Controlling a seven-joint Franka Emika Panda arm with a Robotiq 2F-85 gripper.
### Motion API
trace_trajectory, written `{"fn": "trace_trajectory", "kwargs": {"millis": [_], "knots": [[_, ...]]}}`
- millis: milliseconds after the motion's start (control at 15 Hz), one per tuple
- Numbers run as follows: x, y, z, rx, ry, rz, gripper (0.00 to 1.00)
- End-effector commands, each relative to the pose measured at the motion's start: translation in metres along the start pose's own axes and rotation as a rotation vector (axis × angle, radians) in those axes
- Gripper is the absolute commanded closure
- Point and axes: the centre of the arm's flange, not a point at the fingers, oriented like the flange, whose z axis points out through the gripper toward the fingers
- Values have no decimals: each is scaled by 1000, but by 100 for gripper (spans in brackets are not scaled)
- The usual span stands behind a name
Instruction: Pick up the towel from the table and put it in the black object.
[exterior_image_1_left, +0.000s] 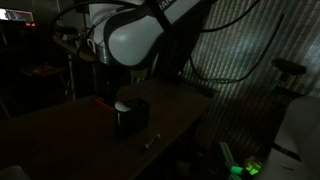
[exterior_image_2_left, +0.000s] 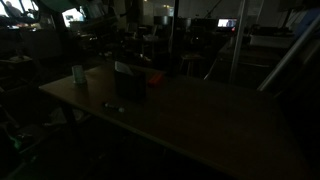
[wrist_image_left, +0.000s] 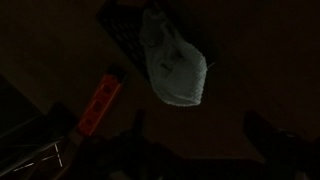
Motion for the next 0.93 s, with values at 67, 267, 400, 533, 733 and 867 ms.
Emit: {"fn": "trace_trajectory", "kwargs": {"millis": [67,267,400,533,733,867], "knots": [[4,11,14,-5,4,-20,0],[4,14,21,4,-3,-12,34],[4,16,24,9,-6,-10,51],[4,17,27,12,-10,-8,66],[4,18,31,18,-15,-5,88],[3,21,33,19,-22,2,100]]}}
